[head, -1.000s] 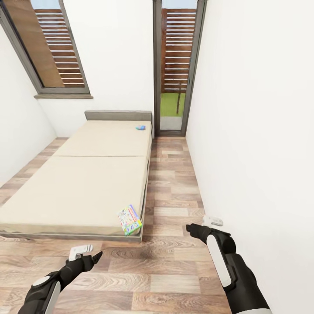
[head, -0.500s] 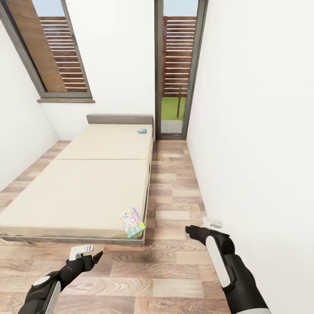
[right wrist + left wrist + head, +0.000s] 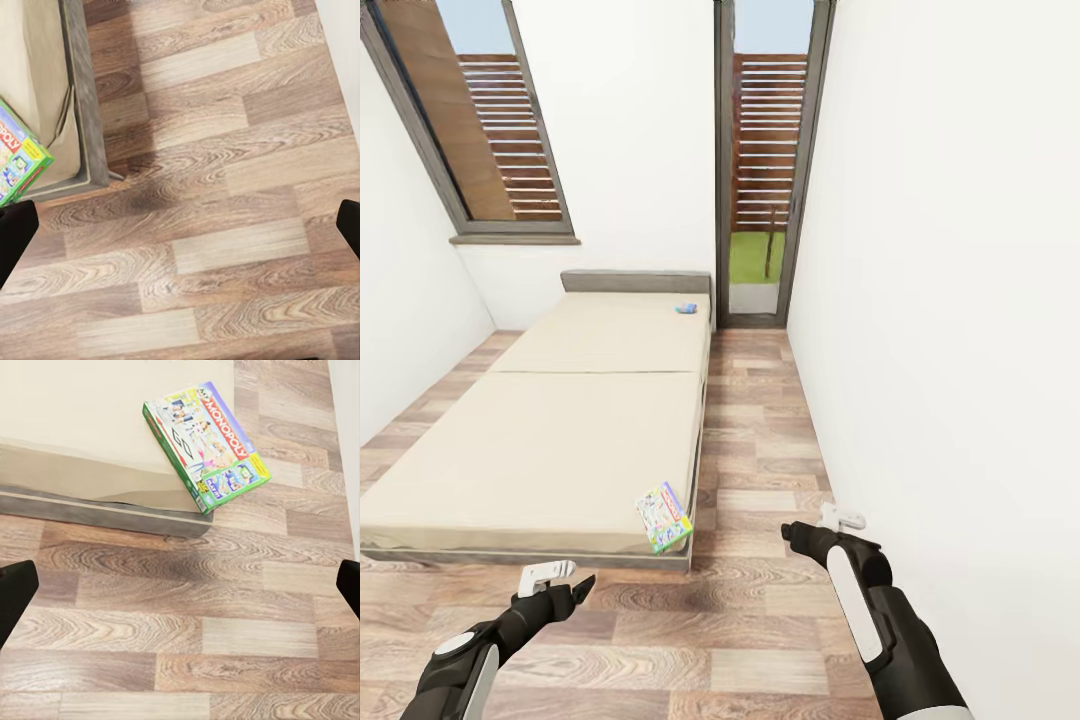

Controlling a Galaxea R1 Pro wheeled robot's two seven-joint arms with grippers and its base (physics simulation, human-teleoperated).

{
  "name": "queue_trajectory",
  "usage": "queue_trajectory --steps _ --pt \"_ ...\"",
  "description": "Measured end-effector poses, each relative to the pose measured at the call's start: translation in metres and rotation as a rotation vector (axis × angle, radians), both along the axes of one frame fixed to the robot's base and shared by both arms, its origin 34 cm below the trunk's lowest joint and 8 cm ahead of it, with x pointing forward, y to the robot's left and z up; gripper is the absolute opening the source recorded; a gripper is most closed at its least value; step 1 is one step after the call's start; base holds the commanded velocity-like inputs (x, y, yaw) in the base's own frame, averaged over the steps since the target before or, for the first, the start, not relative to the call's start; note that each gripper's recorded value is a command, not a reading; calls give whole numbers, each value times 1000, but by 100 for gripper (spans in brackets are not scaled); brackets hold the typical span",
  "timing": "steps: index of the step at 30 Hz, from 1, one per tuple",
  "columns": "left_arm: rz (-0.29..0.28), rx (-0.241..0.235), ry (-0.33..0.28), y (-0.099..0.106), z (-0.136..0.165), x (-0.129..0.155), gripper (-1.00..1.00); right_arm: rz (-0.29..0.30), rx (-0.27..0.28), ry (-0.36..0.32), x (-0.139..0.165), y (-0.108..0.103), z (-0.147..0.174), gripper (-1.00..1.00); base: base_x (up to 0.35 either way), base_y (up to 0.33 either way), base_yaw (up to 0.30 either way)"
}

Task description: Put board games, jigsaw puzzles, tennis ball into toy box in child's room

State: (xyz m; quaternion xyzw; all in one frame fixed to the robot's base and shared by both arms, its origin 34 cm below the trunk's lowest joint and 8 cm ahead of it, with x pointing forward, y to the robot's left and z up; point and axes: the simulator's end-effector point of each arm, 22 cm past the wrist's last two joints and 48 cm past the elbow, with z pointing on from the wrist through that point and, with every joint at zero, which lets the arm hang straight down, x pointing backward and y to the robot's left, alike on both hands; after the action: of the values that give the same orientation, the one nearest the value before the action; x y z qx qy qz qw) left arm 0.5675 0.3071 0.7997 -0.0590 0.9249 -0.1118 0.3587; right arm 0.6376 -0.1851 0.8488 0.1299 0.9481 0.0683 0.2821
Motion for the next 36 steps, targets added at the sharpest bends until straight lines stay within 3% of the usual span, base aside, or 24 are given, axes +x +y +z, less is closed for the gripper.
queue_trajectory --steps 19,36 --pt "-1 0 -31 0 14 6 100 3 3 -18 1 2 11 100 0 2 0" --pt "0 -1 -37 0 17 7 100 -1 3 -1 -4 4 0 100 6 120 0"
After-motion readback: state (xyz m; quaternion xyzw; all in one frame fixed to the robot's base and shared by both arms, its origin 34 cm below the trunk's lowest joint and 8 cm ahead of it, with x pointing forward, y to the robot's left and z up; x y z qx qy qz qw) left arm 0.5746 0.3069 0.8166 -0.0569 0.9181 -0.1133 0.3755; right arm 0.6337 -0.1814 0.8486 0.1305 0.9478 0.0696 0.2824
